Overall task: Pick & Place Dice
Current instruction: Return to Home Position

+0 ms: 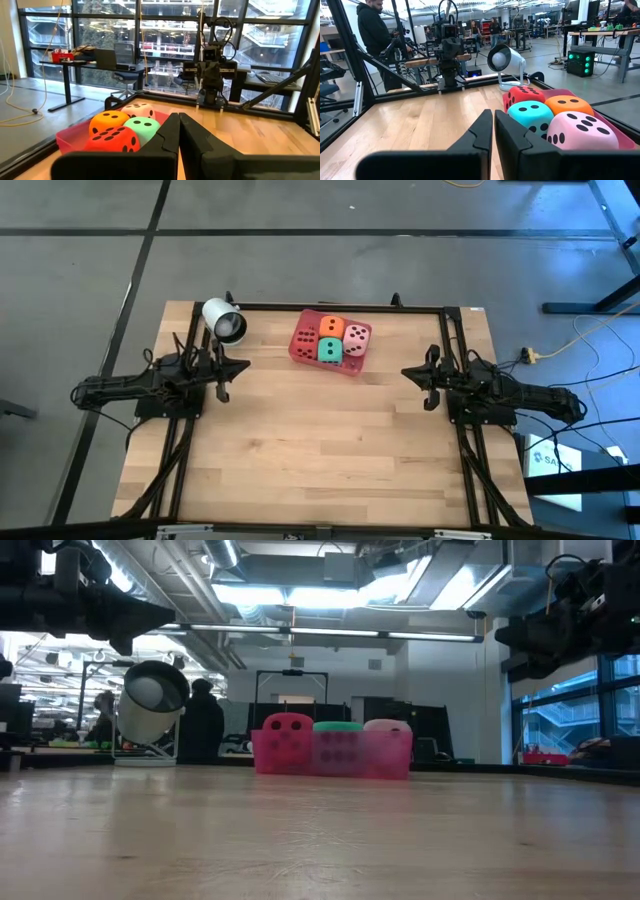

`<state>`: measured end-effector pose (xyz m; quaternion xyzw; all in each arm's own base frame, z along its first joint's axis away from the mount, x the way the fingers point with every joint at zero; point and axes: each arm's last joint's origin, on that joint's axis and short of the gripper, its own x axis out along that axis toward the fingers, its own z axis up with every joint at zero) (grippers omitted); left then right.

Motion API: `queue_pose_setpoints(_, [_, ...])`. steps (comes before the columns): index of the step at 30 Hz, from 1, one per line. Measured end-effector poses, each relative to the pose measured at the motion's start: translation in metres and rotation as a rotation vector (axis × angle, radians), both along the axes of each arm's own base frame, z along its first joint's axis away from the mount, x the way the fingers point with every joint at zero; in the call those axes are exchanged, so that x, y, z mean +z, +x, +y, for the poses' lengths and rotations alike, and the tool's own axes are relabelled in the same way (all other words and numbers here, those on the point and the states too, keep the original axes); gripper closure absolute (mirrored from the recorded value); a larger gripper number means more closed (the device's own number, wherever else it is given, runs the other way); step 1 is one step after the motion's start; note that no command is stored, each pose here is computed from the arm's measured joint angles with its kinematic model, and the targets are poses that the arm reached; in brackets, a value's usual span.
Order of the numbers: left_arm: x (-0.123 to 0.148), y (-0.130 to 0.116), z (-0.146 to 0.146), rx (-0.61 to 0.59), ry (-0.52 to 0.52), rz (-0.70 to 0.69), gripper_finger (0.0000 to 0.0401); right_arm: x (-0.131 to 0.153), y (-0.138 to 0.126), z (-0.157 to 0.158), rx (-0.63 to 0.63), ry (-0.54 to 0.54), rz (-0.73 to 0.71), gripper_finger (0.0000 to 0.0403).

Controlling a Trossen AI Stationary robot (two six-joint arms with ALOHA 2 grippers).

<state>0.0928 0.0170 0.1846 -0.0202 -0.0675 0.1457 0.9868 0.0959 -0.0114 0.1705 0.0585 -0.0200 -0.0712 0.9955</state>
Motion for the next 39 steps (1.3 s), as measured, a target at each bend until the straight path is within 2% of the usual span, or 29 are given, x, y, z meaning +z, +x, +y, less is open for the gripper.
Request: queue_pose_setpoints(39, [0.0001, 0.0, 0.0, -0.001, 0.0, 0.0, 0.0394, 0.0, 0.0, 0.0, 0.0, 0.0, 0.0, 0.0381])
